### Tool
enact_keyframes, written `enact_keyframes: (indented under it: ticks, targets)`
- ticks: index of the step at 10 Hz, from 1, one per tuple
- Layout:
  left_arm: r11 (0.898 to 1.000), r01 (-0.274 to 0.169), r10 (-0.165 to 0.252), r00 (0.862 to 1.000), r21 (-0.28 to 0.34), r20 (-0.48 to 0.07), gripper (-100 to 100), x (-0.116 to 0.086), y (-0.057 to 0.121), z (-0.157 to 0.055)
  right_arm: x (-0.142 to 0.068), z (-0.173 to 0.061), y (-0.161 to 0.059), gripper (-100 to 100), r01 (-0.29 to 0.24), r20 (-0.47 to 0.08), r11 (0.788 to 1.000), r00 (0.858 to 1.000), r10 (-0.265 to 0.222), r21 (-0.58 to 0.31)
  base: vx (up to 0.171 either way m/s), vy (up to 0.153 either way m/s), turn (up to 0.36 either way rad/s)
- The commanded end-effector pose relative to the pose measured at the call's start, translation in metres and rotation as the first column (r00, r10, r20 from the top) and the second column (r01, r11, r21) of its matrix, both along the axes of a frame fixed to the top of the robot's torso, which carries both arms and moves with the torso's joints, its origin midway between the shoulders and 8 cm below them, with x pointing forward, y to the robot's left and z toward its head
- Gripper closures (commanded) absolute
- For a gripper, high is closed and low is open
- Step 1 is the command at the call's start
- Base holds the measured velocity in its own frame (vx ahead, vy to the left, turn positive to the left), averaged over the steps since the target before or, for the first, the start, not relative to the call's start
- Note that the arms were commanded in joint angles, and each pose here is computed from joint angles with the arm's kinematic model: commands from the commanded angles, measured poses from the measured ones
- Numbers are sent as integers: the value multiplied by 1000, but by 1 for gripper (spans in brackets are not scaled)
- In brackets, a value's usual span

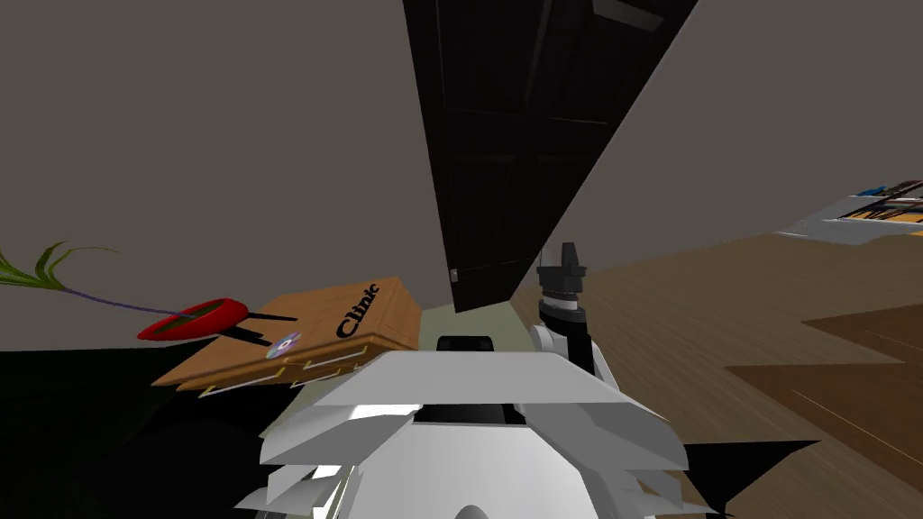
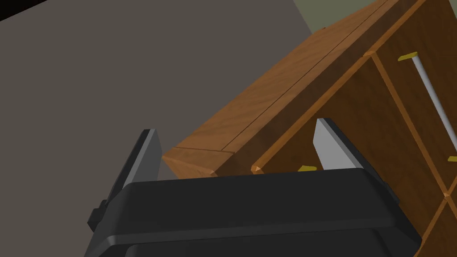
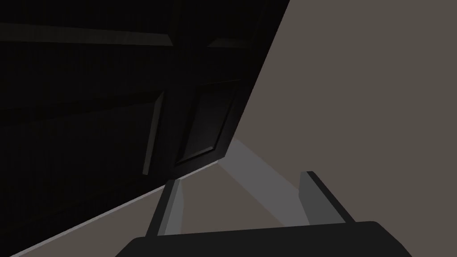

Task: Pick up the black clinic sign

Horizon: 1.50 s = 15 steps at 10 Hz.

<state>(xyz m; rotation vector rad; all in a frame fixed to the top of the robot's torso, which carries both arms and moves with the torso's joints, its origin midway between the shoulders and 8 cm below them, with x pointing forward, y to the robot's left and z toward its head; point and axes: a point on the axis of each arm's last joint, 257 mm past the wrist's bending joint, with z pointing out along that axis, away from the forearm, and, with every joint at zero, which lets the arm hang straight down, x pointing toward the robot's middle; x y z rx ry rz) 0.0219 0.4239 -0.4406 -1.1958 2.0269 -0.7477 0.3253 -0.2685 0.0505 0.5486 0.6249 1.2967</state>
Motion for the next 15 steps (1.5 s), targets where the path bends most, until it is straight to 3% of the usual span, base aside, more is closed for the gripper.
enact_keyframes:
  ticks: [1, 4, 7, 9, 10, 11, 13, 14, 15]
  targets:
    - [1000, -10, 10, 999, 7, -54, -100, -24, 9, -7, 0, 0, 0, 0, 0, 0, 1000, 1000, 0, 0, 6, 5, -220]
    - [1000, -6, 9, 983, 17, -182, -100, -78, 29, -14, 0, 0, 0, 0, 0, 0, 1000, 1000, 0, 0, 13, 3, -271]
    - [999, -11, 18, 966, 31, -257, -100, -111, 44, -16, 0, 0, 0, 0, 0, 0, 1000, 1000, 0, 0, 17, 14, -268]
    - [999, -2, 20, 931, 51, -364, -100, -156, 67, -12, 0, 0, 0, 0, 0, 0, 1000, 1000, 0, 0, 33, 24, -395]
    - [998, -6, 26, 928, 55, -372, -100, -160, 69, -12, 0, 0, 0, 0, 0, 0, 1000, 1000, 0, 0, 34, 38, -246]
    - [998, 1, 27, 908, 66, -417, -100, -179, 81, -8, 0, 0, 0, 0, 0, 0, 1000, 1000, 0, 0, 43, 29, -343]
    - [998, -2, 31, 906, 70, -423, -100, -182, 83, -8, 0, 0, 0, 0, 0, 0, 1000, 1000, 0, 0, 19, 22, -85]
    - [997, 5, 34, 884, 83, -465, -100, -199, 95, -3, 0, 0, 0, 0, 0, 0, 1000, 1000, 0, 0, 25, 11, -318]
    - [996, 4, 36, 883, 85, -468, -100, -201, 96, -3, 0, 0, 0, 0, 0, 0, 1000, 1000, 0, 0, 28, 30, -201]
